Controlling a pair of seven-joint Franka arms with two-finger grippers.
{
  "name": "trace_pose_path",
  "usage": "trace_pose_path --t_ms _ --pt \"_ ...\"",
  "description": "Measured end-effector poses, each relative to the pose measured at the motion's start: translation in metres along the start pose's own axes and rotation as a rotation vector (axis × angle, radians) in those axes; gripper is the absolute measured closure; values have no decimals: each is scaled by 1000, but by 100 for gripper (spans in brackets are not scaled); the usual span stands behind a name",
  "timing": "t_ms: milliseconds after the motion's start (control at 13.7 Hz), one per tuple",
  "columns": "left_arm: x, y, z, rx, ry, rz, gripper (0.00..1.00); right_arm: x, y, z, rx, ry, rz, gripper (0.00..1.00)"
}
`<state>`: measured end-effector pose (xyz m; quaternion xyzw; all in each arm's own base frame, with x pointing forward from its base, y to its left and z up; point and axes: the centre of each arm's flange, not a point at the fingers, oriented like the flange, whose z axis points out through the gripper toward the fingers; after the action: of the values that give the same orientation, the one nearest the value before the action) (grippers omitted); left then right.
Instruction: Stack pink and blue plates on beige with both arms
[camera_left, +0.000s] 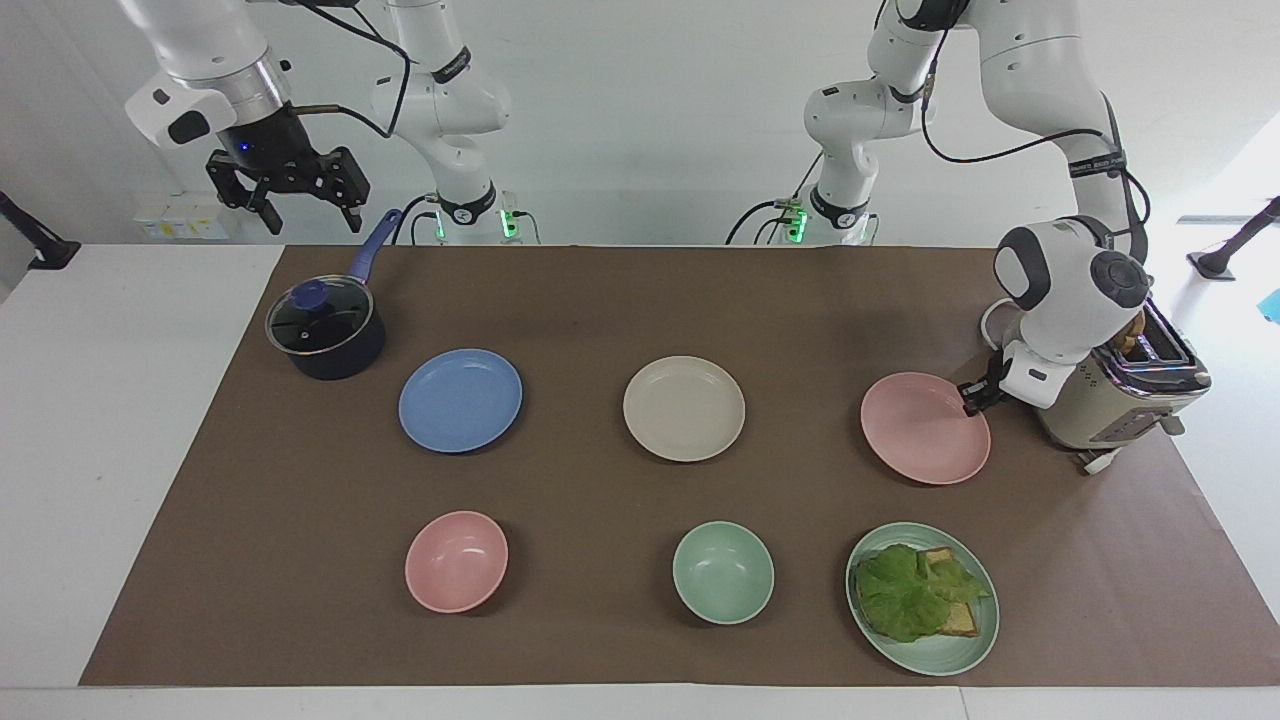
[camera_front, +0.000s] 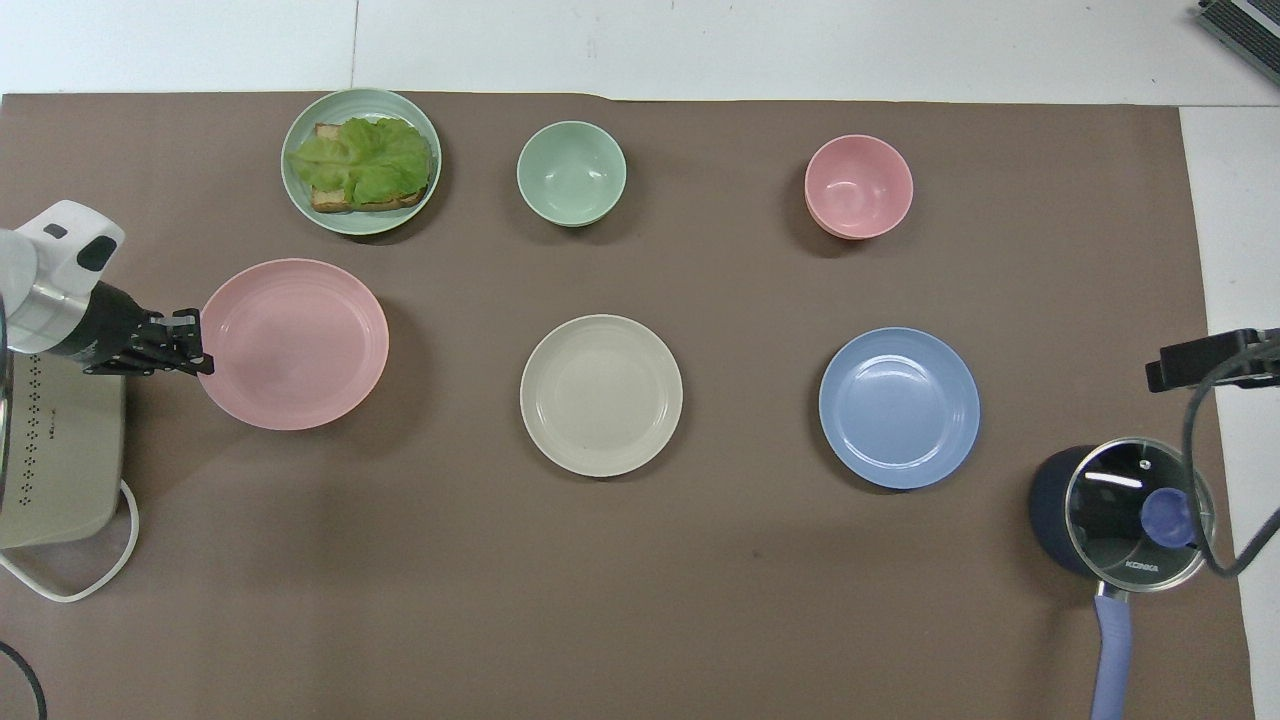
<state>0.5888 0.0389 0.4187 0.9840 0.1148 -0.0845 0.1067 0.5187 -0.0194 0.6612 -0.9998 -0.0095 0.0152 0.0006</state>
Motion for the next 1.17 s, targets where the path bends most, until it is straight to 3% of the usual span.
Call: trace_pose_path --t_ms 219,511,877,1169 --pt "-12 47 4 -47 -20 59 95 0 0 0 0 0 0 0" --pt "-48 158 33 -79 -59 184 95 0 0 0 0 0 0 0" --pt "-106 256 76 -95 5 178 95 0 0 0 0 0 0 0" --pt "-137 275 130 -80 34 175 95 0 0 0 0 0 0 0"
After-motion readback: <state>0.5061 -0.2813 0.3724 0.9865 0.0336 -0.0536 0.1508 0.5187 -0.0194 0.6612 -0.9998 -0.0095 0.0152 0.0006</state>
